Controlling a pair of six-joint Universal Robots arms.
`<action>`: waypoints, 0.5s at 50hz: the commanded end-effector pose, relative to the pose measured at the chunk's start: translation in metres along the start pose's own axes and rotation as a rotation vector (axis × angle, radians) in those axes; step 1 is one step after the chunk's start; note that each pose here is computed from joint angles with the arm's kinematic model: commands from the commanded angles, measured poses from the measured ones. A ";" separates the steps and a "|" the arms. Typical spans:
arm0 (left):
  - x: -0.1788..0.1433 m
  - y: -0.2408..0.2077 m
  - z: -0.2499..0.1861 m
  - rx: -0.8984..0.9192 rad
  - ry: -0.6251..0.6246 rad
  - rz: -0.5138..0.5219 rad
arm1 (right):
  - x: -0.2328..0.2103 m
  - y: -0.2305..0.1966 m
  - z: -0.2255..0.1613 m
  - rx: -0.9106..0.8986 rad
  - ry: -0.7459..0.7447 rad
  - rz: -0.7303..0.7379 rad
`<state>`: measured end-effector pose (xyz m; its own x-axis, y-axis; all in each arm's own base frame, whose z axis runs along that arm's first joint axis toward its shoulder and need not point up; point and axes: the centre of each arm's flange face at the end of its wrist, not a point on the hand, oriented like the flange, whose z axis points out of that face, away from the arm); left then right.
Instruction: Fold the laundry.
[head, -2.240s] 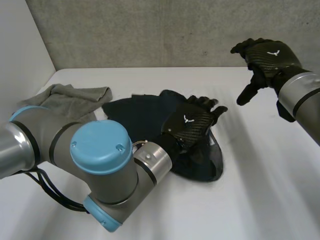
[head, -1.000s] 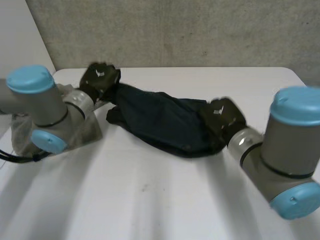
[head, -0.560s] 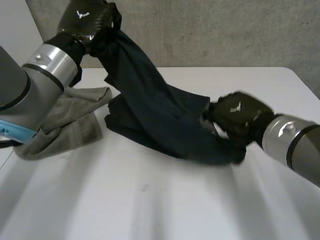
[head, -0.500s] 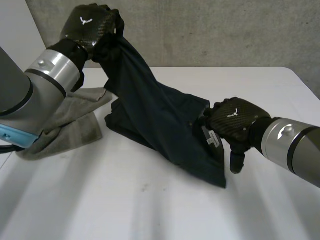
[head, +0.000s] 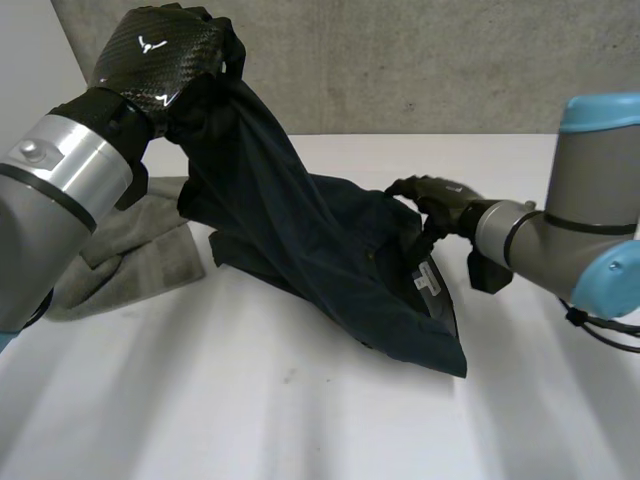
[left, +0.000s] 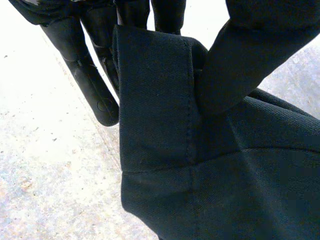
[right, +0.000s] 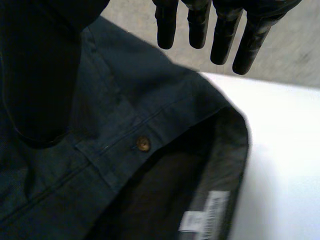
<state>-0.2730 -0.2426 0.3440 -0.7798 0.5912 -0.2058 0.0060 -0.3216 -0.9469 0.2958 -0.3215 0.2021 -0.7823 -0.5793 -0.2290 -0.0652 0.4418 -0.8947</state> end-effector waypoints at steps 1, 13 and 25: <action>0.006 0.002 -0.009 -0.013 0.010 -0.006 | -0.027 0.026 0.020 -0.052 -0.127 0.049; 0.010 0.005 -0.011 -0.020 0.020 -0.011 | -0.067 0.064 0.035 -0.089 -0.239 0.067; 0.010 0.003 -0.011 -0.012 0.017 -0.009 | -0.055 0.037 0.042 0.045 -0.121 0.071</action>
<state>-0.2743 -0.2295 0.3348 -0.7659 0.6110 -0.2001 0.0083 -0.3018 -0.9533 0.3727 -0.2814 0.1362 -0.6274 -0.6637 -0.4072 -0.0414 0.5507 -0.8337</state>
